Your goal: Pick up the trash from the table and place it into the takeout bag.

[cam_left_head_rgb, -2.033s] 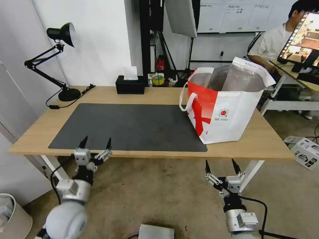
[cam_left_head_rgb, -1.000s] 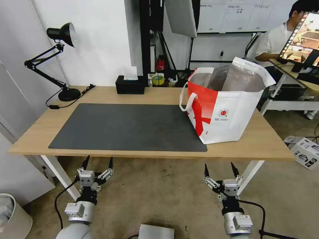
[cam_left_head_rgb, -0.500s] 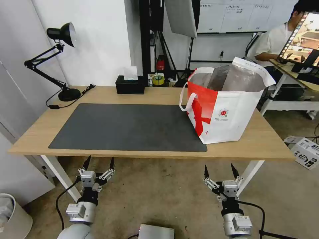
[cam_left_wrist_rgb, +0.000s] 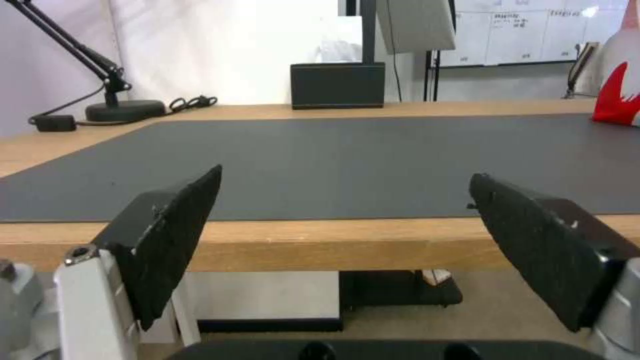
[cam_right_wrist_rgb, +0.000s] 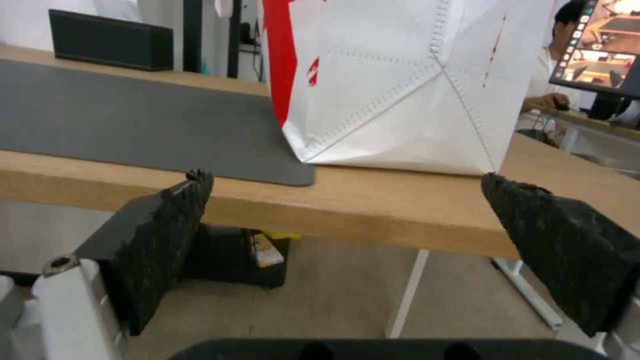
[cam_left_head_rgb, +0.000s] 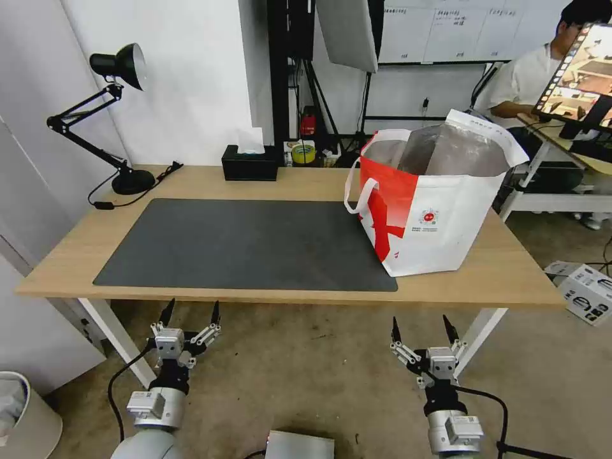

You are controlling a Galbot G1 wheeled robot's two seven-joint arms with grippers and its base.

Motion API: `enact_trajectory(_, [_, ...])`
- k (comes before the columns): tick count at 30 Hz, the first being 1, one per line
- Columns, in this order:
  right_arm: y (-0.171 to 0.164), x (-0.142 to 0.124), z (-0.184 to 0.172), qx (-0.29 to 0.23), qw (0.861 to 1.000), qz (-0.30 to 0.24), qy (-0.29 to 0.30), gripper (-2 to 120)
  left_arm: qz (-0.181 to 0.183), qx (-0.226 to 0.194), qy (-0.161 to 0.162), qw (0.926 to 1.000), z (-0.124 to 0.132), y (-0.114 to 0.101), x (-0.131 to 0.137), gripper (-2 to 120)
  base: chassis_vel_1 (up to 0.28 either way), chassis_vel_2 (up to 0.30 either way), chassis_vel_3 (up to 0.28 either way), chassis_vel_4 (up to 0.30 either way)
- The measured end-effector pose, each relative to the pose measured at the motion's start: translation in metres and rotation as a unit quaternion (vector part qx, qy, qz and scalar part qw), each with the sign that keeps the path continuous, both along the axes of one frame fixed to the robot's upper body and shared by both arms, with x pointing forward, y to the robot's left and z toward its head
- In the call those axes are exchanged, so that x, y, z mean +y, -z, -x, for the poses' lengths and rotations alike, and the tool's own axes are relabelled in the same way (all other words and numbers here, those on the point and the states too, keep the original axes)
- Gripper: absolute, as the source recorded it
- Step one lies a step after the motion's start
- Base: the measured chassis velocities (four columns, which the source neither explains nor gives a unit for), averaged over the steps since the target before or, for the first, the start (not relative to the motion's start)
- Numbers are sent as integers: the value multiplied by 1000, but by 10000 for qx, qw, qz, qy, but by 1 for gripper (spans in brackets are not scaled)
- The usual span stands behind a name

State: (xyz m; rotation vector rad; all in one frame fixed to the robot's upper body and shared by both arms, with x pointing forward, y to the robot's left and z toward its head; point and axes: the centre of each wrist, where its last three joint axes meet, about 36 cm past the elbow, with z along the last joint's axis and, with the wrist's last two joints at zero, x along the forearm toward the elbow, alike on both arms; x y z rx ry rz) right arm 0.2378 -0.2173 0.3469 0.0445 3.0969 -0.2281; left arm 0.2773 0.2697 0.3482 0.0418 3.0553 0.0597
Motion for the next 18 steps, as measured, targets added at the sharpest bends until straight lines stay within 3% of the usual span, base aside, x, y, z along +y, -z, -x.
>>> enact_trajectory(18, [0, 0, 0, 1, 10000, -1, 1, 100, -1, -6, -3, 10000, 0, 0, 0, 100, 0, 0, 0, 0])
